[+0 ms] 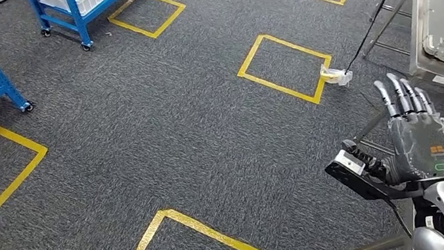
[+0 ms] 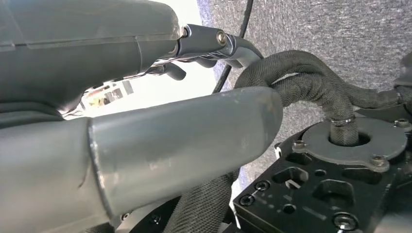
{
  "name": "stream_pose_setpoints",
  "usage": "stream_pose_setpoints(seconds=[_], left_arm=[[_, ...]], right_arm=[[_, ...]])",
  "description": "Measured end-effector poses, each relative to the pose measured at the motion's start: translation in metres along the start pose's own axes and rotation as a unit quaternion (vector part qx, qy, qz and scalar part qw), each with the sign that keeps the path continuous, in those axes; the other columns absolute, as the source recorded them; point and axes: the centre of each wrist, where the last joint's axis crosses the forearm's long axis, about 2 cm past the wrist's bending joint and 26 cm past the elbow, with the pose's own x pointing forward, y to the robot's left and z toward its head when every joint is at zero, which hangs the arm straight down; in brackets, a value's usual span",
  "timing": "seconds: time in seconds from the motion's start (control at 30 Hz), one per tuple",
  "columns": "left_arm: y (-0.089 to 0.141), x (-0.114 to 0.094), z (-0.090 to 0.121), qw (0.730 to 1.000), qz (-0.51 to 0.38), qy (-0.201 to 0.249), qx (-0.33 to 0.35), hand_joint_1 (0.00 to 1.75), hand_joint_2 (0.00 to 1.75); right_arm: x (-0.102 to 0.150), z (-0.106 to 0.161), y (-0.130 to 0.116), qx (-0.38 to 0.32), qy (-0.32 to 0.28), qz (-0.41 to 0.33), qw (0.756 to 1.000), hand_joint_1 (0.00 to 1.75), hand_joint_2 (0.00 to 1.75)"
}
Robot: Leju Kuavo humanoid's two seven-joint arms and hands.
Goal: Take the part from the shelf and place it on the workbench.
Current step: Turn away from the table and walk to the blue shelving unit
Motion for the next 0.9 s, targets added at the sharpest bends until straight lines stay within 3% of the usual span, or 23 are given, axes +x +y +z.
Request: stream_pose_setpoints(seconds=[0.57, 0.9], left_arm=[[-0.003, -0.006, 0.008, 1.0, -0.009, -0.013, -0.006, 0.0, 0.0], [-0.003, -0.003, 0.008, 1.0, -0.007, -0.018, -0.005, 0.0, 0.0]], right_arm=[[-0.023, 0.024, -0.005, 0.011, 0.005, 0.001, 1.0, 0.0, 0.0], [-0.01, 0.032, 0.021, 0.042, -0.01, -0.018, 0.999, 0.0, 0.0]])
